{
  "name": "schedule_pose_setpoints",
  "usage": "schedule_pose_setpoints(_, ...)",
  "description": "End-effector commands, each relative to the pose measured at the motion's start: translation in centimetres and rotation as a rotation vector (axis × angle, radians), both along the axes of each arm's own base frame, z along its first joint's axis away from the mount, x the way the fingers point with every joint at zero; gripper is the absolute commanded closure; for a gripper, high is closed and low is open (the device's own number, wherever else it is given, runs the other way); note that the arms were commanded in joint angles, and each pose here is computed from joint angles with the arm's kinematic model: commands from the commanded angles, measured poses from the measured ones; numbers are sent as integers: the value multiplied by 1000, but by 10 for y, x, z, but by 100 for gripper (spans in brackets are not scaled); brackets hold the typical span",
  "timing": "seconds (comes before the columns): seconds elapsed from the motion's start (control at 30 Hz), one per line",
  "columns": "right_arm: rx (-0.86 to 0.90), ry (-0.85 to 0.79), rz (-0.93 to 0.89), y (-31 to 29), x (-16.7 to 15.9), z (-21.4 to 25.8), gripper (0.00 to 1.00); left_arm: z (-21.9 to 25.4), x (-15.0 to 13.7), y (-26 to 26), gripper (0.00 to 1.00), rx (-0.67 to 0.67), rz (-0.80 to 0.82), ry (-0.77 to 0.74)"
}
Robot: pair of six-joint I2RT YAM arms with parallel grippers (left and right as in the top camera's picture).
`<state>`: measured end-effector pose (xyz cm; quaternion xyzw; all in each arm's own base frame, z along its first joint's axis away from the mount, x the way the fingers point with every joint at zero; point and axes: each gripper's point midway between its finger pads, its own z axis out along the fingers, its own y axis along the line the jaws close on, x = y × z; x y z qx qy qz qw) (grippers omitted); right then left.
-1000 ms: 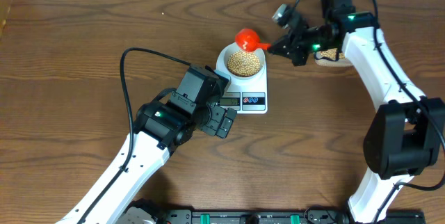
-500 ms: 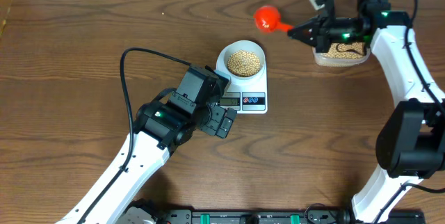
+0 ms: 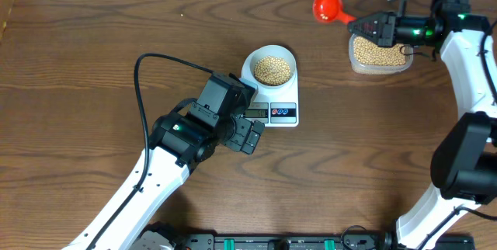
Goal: Scoop item into bowl and weigh 50g on scale
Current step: 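Carry the red scoop right back to the chickpea tub, then lower the red scoop into the chickpea tub with right gripper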
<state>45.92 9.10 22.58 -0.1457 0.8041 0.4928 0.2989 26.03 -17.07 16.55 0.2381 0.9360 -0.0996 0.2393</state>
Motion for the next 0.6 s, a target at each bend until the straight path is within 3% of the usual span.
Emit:
schedule_pose_setpoints(0.0, 27, -59, -20, -8, -8, 42, 99, 3, 2, 1, 2, 0, 7, -9)
schedule_pose_setpoints(0.57, -174, 73, -313, -87, -40, 50, 99, 3, 2, 1, 2, 0, 7, -9)
